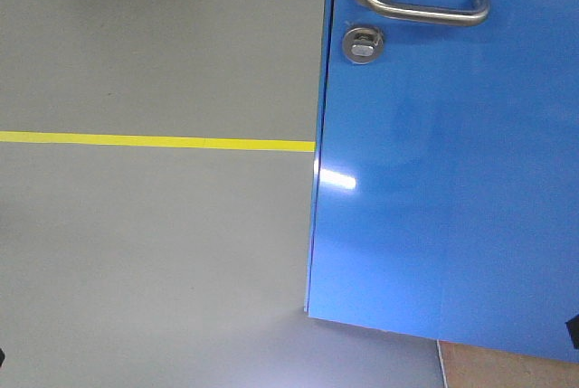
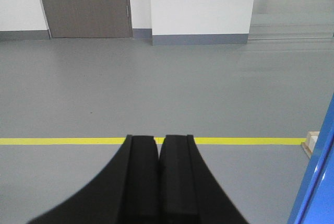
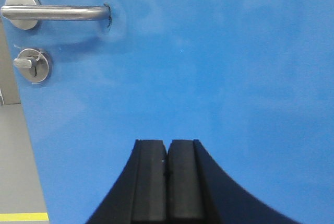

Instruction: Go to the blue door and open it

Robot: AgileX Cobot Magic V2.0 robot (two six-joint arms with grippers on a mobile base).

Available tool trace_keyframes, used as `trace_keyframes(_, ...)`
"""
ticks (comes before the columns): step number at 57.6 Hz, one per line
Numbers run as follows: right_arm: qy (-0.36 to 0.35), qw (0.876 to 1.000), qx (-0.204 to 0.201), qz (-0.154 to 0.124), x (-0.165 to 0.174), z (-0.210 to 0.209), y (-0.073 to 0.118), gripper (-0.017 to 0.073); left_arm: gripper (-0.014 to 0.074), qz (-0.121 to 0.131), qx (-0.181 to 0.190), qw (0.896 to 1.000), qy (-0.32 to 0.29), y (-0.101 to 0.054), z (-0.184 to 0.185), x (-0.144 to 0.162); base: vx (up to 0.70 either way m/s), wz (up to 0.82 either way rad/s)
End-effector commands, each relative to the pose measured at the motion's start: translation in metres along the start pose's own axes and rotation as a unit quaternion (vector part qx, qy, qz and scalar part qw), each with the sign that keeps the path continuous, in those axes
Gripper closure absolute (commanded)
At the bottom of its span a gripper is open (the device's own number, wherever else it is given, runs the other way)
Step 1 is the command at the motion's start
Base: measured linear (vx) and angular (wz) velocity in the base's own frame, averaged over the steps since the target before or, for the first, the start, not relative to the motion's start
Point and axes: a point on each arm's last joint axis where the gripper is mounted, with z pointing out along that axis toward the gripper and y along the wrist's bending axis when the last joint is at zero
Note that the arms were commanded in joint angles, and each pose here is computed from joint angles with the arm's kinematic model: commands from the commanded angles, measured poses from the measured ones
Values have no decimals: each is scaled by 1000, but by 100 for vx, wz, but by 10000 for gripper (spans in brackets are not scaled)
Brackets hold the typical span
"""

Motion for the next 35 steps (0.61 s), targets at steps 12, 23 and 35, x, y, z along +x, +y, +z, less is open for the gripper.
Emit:
trace_keyframes(12, -44, 999, 2, -8, -7, -1, 0, 547, 521, -5, 5, 998, -61, 0, -4, -17, 0, 0)
trace_keyframes(23, -44, 999, 2, -8, -7, -1, 0, 547, 521, -5, 5, 998, -61, 0, -4, -17, 0, 0)
trace_keyframes(35, -44, 999, 2, -8, -7, -1, 0, 547, 521, -5, 5, 998, -61, 0, -4, -17, 0, 0)
